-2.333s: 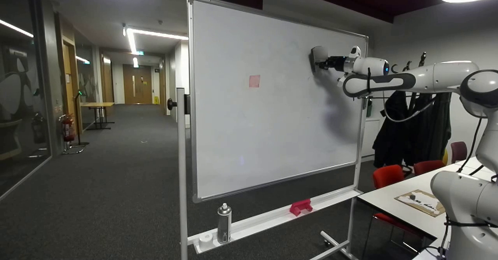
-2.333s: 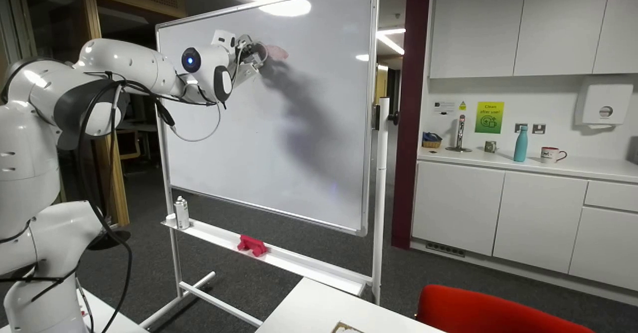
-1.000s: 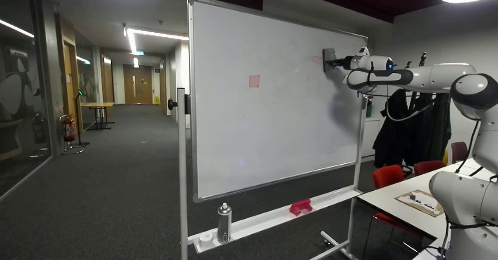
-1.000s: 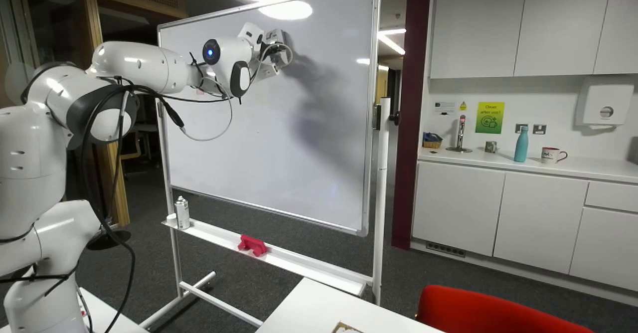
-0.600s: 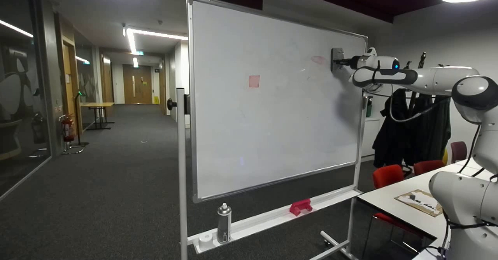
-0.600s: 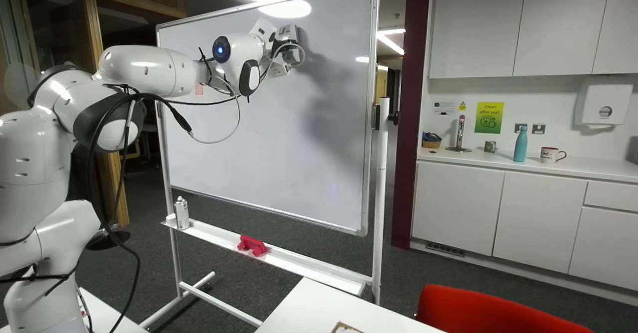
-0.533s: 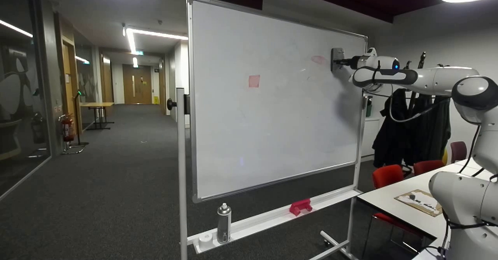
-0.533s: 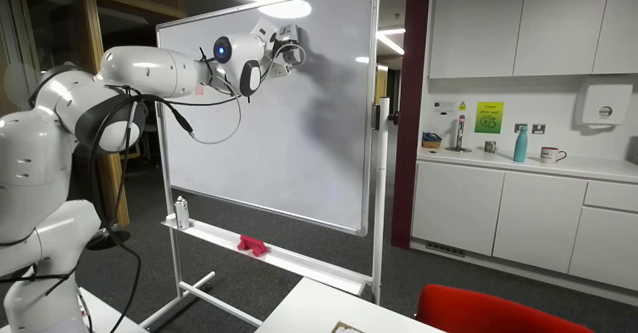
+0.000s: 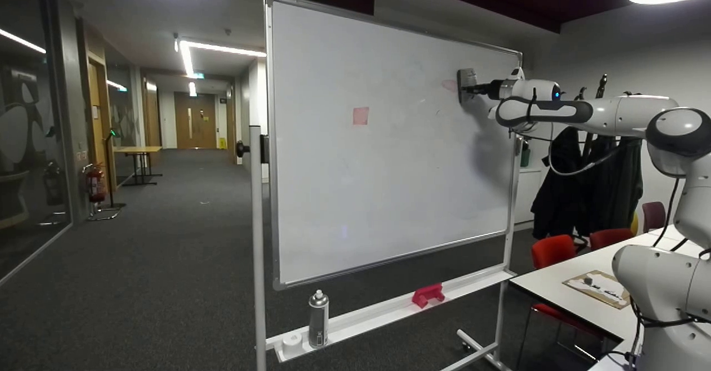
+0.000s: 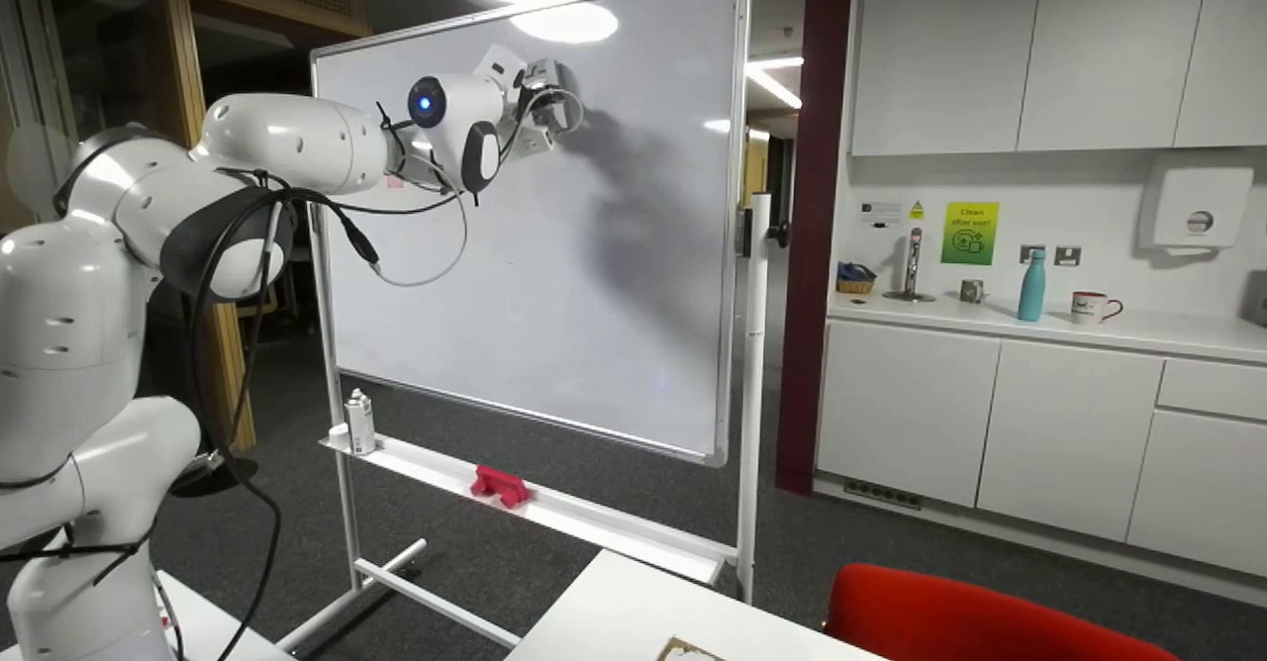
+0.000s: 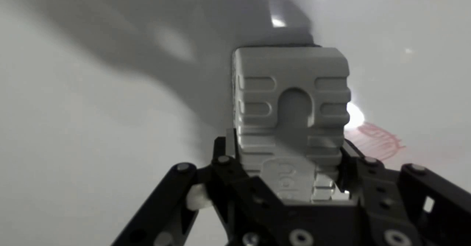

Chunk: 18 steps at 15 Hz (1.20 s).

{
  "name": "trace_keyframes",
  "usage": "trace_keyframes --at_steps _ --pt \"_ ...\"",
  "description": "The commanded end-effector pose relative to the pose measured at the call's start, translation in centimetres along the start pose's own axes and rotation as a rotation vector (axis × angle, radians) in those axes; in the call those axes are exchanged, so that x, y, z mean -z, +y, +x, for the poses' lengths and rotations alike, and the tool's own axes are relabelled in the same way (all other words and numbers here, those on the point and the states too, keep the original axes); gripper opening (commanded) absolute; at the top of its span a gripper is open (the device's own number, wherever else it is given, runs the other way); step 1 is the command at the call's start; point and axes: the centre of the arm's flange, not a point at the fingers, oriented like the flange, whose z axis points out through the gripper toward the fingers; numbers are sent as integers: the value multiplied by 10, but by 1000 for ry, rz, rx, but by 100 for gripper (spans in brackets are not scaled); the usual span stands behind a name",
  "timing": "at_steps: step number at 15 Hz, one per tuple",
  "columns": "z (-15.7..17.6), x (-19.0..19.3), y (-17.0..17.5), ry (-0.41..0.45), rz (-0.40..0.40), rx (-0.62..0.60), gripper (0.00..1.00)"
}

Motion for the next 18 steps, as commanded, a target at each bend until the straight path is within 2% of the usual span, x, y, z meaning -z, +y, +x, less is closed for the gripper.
trace_keyframes --at_steps 1,5,9,18 --pt "-4 -4 -57 -13 174 49 35" --pt "-2 -3 -97 -7 288 73 35" --pt "-3 -5 -105 -30 333 80 35" --pt "-9 -2 -56 -68 207 -1 35"
